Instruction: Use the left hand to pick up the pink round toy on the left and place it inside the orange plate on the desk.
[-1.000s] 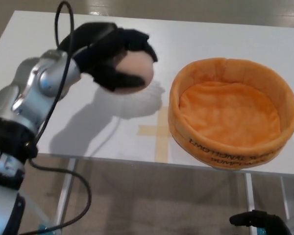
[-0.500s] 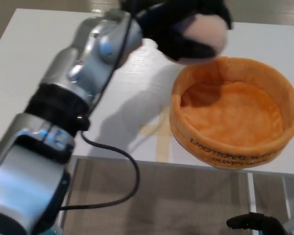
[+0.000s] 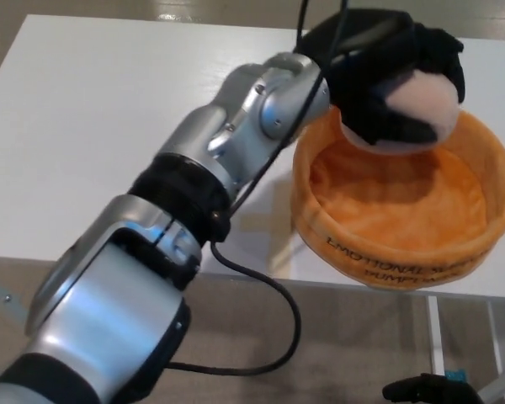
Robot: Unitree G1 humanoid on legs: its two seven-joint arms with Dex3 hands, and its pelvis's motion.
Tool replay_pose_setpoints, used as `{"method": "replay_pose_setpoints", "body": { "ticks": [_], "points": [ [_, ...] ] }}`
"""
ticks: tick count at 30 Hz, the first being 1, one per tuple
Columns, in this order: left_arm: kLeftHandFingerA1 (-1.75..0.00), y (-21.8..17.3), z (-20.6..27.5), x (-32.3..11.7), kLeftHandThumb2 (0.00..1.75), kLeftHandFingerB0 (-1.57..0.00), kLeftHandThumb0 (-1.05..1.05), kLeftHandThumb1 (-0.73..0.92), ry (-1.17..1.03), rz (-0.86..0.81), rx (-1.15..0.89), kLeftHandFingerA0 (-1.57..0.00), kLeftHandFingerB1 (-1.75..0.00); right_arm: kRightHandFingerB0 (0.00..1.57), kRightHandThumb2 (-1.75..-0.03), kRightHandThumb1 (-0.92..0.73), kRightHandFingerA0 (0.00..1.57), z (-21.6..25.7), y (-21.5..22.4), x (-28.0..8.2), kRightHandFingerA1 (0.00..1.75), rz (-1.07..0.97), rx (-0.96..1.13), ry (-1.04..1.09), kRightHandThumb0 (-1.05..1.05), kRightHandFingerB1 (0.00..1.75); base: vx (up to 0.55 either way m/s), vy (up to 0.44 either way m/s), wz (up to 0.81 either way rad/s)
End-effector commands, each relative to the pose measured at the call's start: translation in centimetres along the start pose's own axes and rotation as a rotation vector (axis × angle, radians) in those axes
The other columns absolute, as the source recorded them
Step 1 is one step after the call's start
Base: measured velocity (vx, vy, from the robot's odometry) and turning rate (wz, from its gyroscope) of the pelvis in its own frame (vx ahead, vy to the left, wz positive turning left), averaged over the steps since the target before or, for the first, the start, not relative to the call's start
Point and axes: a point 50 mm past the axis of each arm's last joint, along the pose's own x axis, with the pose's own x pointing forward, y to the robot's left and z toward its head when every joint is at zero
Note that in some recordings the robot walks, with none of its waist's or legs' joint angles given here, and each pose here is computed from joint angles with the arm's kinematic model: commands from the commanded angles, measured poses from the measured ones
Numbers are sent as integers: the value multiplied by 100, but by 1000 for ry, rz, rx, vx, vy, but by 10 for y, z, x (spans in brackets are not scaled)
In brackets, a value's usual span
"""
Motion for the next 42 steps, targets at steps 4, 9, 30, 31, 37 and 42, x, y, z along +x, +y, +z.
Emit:
{"method": "replay_pose_setpoints", "body": {
  "ticks": [4,9,30,31,37,42],
  "points": [
    [0,-18,-15,2,84,0,-79,44,177,-257,58,0,-3,65,-86,-47,77,-6,5,-2,91,11,6,12,-20,79,0,0,0],
    [0,-17,-20,0,63,0,-91,47,212,-282,67,0,-15,68,-61,-61,75,-6,4,-2,98,12,8,10,-13,81,0,0,0],
    [-1,31,-11,-10,64,0,-90,45,92,-138,159,0,-11,68,-61,-61,77,-6,7,-3,99,16,5,12,-14,80,0,0,0],
    [-1,31,-11,-10,64,0,-90,45,92,-138,159,0,-11,68,-61,-61,77,-6,7,-3,99,16,5,12,-14,80,0,0,0],
    [-37,71,3,-48,54,-21,-32,49,-162,130,186,-54,-31,66,-85,-47,81,-5,5,-2,94,14,-1,15,-21,79,0,0,0],
    [-74,80,10,-99,86,-17,-16,36,-276,253,90,-73,-50,66,-85,-47,77,-8,2,-3,91,13,-3,17,-20,80,0,0,0]
  ]
}}
